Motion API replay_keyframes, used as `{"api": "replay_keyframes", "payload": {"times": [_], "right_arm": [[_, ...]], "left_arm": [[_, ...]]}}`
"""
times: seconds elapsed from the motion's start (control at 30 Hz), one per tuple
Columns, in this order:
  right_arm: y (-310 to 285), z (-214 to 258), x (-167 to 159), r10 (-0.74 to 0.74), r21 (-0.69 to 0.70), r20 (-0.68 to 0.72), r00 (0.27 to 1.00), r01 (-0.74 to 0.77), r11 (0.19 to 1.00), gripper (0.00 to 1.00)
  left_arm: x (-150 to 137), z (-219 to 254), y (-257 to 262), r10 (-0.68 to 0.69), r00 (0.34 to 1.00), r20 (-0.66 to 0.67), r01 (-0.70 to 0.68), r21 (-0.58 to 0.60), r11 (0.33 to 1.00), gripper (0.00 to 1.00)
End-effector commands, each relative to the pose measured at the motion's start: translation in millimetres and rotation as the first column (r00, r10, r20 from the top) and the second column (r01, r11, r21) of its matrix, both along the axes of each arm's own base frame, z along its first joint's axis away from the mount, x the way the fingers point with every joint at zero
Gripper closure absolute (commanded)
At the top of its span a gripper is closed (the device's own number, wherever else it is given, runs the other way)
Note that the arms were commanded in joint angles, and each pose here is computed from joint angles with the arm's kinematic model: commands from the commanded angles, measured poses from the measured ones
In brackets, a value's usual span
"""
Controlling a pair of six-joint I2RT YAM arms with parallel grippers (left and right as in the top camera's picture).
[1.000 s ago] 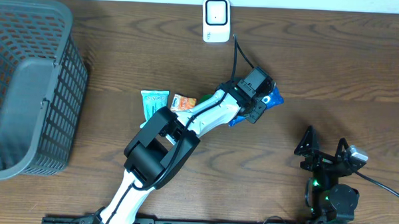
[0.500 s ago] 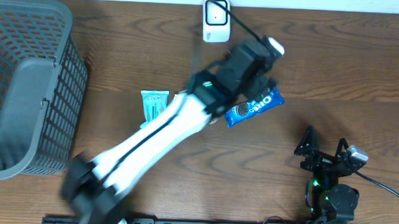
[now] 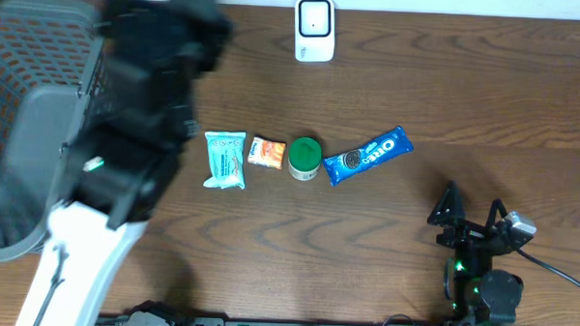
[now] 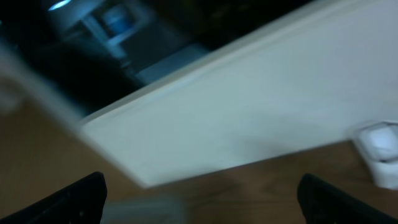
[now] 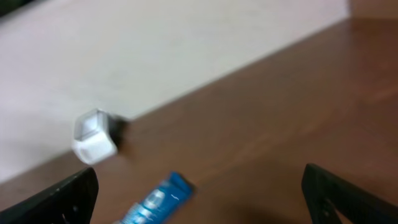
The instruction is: Scan the item barcode
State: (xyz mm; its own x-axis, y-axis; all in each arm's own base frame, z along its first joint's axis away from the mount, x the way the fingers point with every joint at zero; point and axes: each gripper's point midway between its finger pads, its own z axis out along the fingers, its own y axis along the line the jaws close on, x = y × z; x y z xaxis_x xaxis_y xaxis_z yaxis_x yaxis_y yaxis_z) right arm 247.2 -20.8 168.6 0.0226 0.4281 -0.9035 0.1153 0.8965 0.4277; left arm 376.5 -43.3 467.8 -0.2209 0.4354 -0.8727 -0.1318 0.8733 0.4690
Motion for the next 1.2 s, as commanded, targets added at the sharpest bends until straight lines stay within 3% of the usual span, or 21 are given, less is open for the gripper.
{"api": "replay_keyframes", "payload": {"times": [0.0, 0.17, 0.4, 0.57, 0.77, 0.9, 1.03, 1.17], "right_arm": [[37, 17, 0, 0.208, 0.021, 0.068, 0.976, -0.210, 0.977, 0.01], [50, 24, -1, 0.283, 0.029, -0.005, 0.959, -0.283, 0.959, 0.01], [60, 42, 20, 0.327, -0.005, -0.261, 0.908, -0.340, 0.940, 0.01], [78, 59, 48, 0.360, 0.032, -0.492, 0.792, -0.397, 0.917, 0.01], [108, 63, 67, 0.378, 0.098, -0.711, 0.593, -0.449, 0.888, 0.01], [138, 53, 74, 0.470, 0.187, -0.733, 0.491, -0.518, 0.835, 0.01], [162, 42, 88, 0.542, 0.233, -0.710, 0.450, -0.577, 0.783, 0.01], [176, 31, 94, 0.455, 0.204, -0.774, 0.441, -0.506, 0.838, 0.01]], "left_arm": [[-26, 22, 47, 0.132, 0.989, 0.065, -0.127, -0.069, 0.990, 0.02], [-50, 32, 74, 0.174, 0.978, 0.115, -0.144, -0.234, 0.962, 0.02], [-77, 31, 47, -0.055, 0.989, 0.140, 0.091, -0.269, 0.959, 0.02], [-107, 35, 44, -0.090, 0.971, 0.222, 0.150, -0.270, 0.951, 0.02], [-162, 55, 51, -0.078, 0.918, 0.390, 0.203, -0.290, 0.935, 0.02], [-189, 59, 55, -0.074, 0.913, 0.401, 0.202, -0.288, 0.936, 0.02], [-224, 70, 60, -0.071, 0.881, 0.467, 0.227, -0.287, 0.930, 0.02], [-262, 77, 64, -0.070, 0.837, 0.543, 0.256, -0.275, 0.927, 0.02]]}}
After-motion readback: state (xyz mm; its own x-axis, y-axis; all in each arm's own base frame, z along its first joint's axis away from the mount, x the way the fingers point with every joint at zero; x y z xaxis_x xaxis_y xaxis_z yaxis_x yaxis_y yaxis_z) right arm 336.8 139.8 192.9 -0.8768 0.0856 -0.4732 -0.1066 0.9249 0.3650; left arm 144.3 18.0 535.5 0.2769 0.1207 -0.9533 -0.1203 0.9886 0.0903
